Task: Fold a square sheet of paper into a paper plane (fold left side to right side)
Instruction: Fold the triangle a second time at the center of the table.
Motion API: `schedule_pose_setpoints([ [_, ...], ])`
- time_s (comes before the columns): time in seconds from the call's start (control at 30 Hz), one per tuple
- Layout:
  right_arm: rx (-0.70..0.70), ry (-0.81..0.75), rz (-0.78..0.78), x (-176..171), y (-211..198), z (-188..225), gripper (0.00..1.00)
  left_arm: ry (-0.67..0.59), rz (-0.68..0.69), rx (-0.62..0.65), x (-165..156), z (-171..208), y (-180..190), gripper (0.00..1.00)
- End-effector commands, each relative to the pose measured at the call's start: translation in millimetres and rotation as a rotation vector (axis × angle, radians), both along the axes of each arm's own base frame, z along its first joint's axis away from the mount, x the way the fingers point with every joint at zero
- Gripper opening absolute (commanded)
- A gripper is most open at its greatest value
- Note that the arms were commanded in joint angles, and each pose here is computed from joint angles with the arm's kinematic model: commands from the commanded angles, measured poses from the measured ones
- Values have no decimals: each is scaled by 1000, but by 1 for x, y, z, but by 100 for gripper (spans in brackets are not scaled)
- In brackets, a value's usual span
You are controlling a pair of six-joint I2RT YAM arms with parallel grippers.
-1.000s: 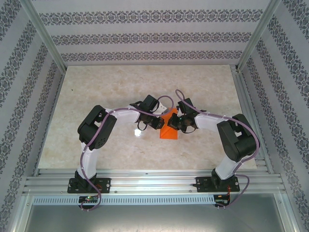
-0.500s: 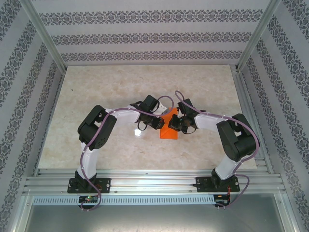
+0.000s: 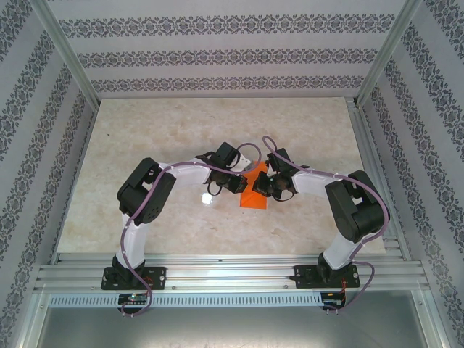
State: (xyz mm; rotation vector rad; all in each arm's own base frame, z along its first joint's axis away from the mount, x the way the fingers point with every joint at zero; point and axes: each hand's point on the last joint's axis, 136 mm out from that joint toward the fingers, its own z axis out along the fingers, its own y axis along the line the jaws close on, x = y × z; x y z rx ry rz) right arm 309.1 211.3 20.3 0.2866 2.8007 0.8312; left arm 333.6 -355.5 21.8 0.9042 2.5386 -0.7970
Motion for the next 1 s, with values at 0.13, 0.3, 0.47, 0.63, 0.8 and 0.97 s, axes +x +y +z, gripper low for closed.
schedule_pose_setpoints([
  [0.13, -4, -1, 28, -4, 3, -7, 6, 1, 41, 91, 4, -29, 10, 0],
  [0.3, -35, 26, 32, -8, -1, -17, 6, 4, 46, 105, 2, -33, 14, 0],
  [0.47, -76, 62, 40, -12, -7, -28, 6, 2, 51, 102, 2, -33, 14, 0],
  [0.63, -113, 95, 46, -21, -14, -36, 6, -13, 56, 73, 6, -19, 11, 0],
  [0.8, -125, 117, 50, -27, -18, -43, 6, -45, 96, -28, 19, 23, 15, 9],
  [0.97, -120, 123, 57, -27, -17, -45, 5, -76, 116, -127, 20, 69, 22, 20],
])
